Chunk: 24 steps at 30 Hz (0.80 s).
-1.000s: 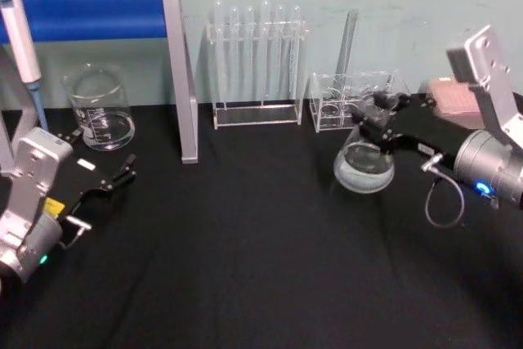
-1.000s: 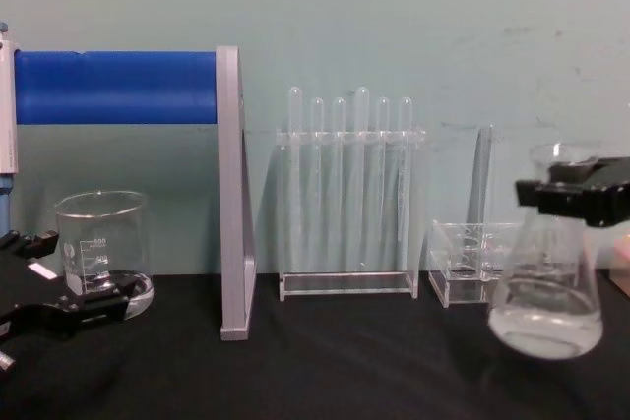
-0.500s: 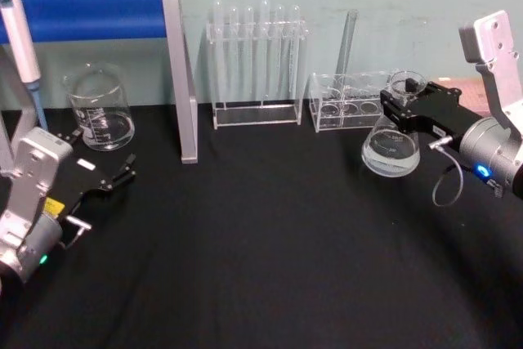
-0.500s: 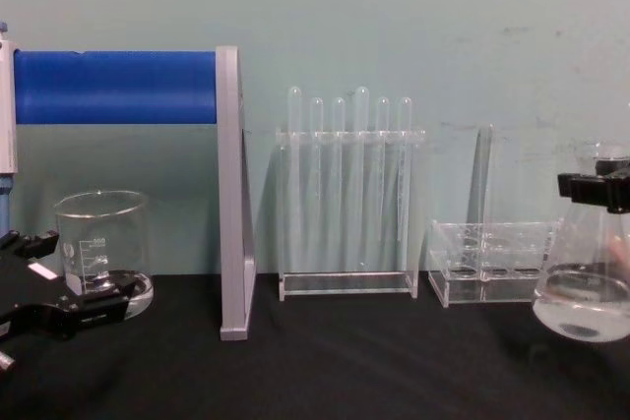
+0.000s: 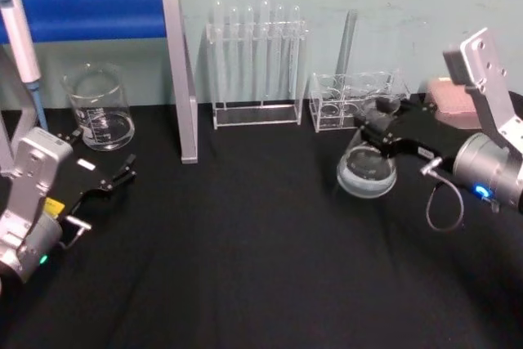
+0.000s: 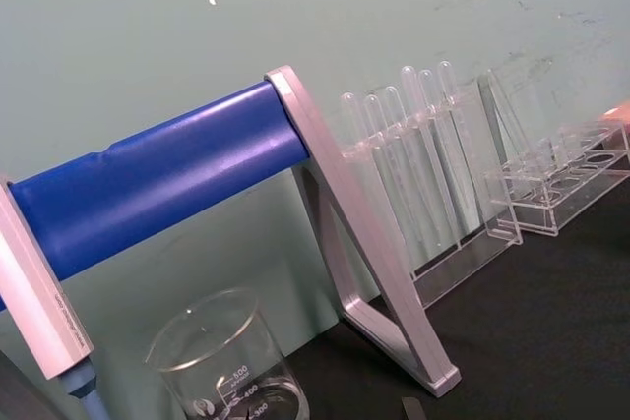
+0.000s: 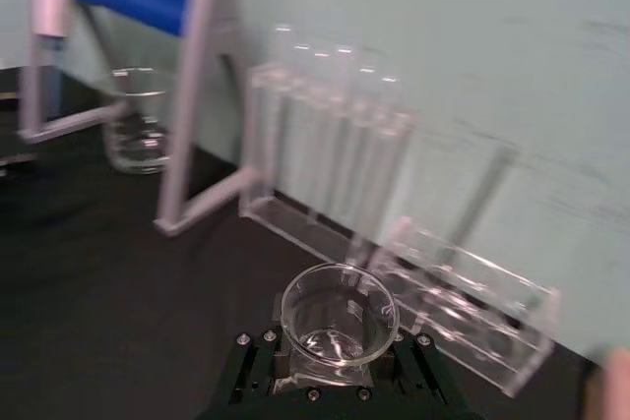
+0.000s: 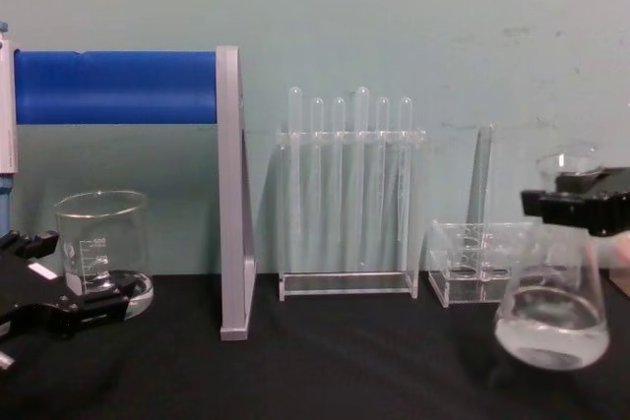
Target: Grasp the erlenmeyer flask with one hand, shake it three times, then place it back.
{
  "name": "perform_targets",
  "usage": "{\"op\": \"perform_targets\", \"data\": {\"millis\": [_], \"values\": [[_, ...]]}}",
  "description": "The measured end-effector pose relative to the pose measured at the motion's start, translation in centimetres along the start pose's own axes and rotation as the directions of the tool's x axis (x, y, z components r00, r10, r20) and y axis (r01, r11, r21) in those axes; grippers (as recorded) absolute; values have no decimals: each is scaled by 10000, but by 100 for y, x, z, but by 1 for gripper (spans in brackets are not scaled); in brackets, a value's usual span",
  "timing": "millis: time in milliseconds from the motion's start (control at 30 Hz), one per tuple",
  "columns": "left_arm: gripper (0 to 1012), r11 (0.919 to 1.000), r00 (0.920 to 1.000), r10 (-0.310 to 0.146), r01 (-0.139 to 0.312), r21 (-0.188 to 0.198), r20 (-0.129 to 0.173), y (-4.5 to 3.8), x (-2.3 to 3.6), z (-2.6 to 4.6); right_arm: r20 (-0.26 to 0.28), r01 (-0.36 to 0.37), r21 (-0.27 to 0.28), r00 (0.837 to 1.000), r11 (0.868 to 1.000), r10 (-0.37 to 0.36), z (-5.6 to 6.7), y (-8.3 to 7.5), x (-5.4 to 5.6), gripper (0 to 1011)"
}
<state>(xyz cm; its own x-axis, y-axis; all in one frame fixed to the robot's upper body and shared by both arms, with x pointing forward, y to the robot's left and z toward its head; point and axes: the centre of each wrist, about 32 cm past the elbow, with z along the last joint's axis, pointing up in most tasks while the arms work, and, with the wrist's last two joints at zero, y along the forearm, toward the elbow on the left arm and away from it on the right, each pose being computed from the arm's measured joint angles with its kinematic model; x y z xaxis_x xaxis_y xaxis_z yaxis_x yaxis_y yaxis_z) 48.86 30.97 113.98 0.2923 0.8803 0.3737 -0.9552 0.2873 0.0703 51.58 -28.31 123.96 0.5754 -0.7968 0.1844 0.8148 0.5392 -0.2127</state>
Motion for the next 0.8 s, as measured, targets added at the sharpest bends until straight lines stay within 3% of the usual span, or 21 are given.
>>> {"op": "perform_targets", "data": {"millis": [200, 300, 433, 600, 800], "values": [[1001, 10000, 10000, 0, 0, 0, 0, 0, 0, 0, 353, -977, 174, 9947, 9951, 970, -12, -65, -38, 457], [1001, 10000, 10000, 0, 0, 0, 0, 0, 0, 0, 616, -1718, 304, 9836, 9847, 1697, -23, -109, -43, 457], [1001, 10000, 10000, 0, 0, 0, 0, 0, 0, 0, 995, -2728, 452, 9584, 9610, 2674, -48, -165, -39, 457], [1001, 10000, 10000, 0, 0, 0, 0, 0, 0, 0, 1217, -3388, 487, 9357, 9396, 3311, -66, -194, -41, 457], [1001, 10000, 10000, 0, 0, 0, 0, 0, 0, 0, 1268, -3620, 486, 9267, 9309, 3537, -73, -196, -51, 457]]}}
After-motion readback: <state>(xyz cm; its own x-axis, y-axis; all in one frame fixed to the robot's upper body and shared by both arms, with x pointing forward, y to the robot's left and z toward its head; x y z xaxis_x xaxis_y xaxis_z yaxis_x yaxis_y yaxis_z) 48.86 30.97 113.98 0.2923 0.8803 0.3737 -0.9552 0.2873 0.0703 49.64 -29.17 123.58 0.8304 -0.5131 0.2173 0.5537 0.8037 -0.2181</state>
